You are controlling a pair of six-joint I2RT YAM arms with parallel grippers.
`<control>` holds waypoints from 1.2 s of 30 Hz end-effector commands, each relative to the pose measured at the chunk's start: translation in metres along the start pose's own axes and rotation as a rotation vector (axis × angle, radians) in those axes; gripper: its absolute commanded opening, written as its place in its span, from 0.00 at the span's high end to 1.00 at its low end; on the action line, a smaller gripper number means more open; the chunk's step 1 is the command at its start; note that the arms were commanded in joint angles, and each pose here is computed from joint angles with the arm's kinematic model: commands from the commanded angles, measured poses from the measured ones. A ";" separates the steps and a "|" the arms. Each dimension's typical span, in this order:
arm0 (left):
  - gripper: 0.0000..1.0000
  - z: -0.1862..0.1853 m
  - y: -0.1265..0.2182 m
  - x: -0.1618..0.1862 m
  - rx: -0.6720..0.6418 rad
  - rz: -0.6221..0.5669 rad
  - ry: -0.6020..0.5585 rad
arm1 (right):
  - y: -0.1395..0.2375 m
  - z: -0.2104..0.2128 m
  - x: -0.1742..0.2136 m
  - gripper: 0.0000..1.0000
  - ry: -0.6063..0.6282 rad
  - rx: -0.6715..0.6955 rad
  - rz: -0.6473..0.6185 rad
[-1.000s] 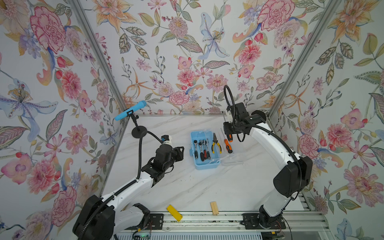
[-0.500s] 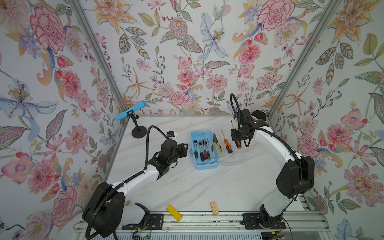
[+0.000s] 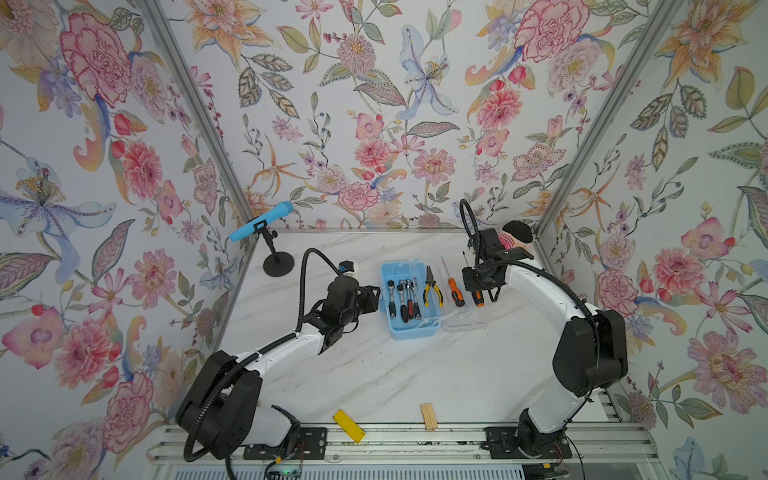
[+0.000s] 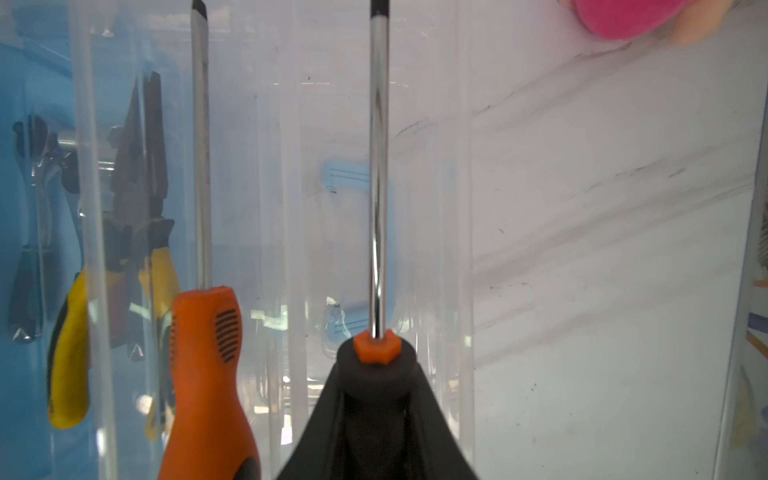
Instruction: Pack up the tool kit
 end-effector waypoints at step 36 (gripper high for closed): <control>0.60 0.016 -0.092 -0.022 -0.114 0.107 -0.099 | 0.053 -0.068 0.076 0.44 -0.512 -0.187 -0.231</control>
Point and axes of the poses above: each gripper's point midway between its finger pads, its own y axis back along the fingers, its own z axis along the line the jaws close on, x = y × z, the point moved 7 cm from there along y, back along the fingers, and after that the axes turned 4 degrees about -y, right-handed, at the moved point
